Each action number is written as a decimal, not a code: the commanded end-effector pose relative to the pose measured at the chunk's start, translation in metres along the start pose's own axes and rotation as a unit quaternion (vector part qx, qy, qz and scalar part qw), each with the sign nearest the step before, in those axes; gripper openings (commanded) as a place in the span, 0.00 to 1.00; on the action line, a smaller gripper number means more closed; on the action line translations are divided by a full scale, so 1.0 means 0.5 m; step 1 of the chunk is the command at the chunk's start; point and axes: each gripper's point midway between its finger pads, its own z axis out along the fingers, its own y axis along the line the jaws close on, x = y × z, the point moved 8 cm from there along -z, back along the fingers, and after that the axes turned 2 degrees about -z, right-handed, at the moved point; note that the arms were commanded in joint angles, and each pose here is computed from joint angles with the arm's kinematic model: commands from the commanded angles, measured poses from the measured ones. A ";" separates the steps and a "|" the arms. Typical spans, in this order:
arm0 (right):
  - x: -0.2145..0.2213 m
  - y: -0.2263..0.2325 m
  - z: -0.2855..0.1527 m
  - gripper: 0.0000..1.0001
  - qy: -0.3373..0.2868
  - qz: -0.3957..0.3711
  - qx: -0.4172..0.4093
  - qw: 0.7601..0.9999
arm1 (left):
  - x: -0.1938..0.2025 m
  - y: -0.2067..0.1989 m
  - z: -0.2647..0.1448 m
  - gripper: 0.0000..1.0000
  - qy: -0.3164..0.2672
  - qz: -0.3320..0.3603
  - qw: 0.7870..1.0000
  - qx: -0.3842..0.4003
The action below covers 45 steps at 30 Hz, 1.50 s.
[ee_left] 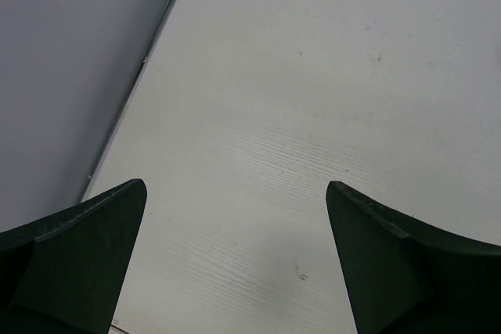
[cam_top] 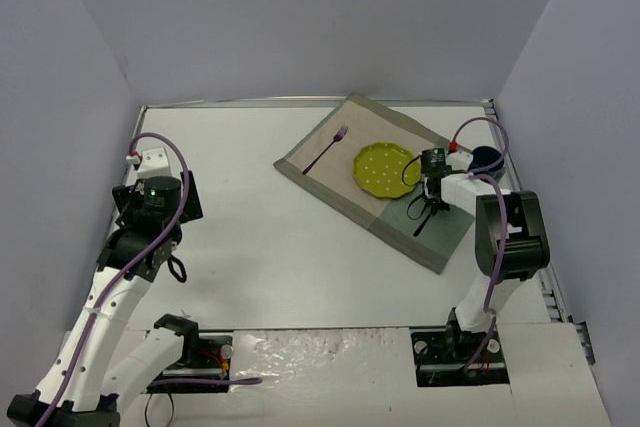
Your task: Set the dinner table for one person
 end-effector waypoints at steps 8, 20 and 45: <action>-0.010 -0.061 -0.016 0.00 -0.007 -0.005 0.019 1.000 | -0.021 -0.002 0.001 0.97 -0.018 -0.013 1.000 0.001; -0.006 -0.054 -0.007 0.17 0.005 -0.018 0.012 1.000 | -0.021 0.000 0.001 0.97 -0.019 -0.014 1.000 -0.003; -0.172 -0.225 -0.516 1.00 -0.336 0.101 -0.185 0.918 | -0.073 0.004 -0.063 0.97 -0.056 -0.041 0.995 0.072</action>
